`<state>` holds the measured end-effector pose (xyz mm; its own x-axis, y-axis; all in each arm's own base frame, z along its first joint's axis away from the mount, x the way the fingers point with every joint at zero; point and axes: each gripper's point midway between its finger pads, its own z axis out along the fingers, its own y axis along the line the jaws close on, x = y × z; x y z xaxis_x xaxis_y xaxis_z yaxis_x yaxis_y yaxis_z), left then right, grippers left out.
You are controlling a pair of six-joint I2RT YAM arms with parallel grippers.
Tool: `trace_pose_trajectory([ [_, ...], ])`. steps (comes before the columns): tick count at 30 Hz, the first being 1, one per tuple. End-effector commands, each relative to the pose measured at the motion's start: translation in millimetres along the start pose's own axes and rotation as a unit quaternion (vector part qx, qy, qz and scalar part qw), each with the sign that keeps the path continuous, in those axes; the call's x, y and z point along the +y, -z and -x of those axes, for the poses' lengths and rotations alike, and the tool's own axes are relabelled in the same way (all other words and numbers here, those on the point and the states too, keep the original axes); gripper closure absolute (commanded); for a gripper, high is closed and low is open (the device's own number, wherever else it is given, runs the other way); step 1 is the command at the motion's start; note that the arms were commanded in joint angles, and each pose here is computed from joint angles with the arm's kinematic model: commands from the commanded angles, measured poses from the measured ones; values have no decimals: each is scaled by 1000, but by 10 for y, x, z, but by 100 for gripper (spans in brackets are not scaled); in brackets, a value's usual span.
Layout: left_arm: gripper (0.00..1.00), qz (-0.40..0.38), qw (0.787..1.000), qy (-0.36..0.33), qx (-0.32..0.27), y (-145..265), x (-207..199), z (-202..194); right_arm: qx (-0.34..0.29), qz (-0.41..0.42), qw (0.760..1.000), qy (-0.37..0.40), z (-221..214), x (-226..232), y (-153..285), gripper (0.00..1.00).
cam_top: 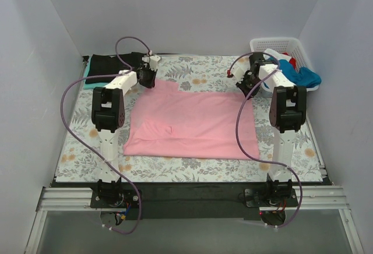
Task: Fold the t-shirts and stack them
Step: Fold the tshirt
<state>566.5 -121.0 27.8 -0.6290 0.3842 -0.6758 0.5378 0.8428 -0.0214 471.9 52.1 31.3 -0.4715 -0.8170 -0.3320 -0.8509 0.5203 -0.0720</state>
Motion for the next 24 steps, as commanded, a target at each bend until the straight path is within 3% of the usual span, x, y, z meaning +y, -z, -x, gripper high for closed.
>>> trace_pose_trajectory([
  [1,100,4,996,-27,-86,665,-67,559,-26,-20,999,28,134,56,459,99],
  [6,100,2,991,-52,-122,1149,-223,665,-35,-10,999,34,69,274,626,99],
  [11,100,-11,990,-66,-127,1374,-377,541,-37,-3,999,40,-8,438,717,99],
  [18,100,-28,989,-79,-118,1720,-613,302,-33,10,998,50,-170,681,793,99],
  [24,100,-19,991,-88,-100,2046,-797,-124,-33,24,998,58,-284,890,820,99],
])
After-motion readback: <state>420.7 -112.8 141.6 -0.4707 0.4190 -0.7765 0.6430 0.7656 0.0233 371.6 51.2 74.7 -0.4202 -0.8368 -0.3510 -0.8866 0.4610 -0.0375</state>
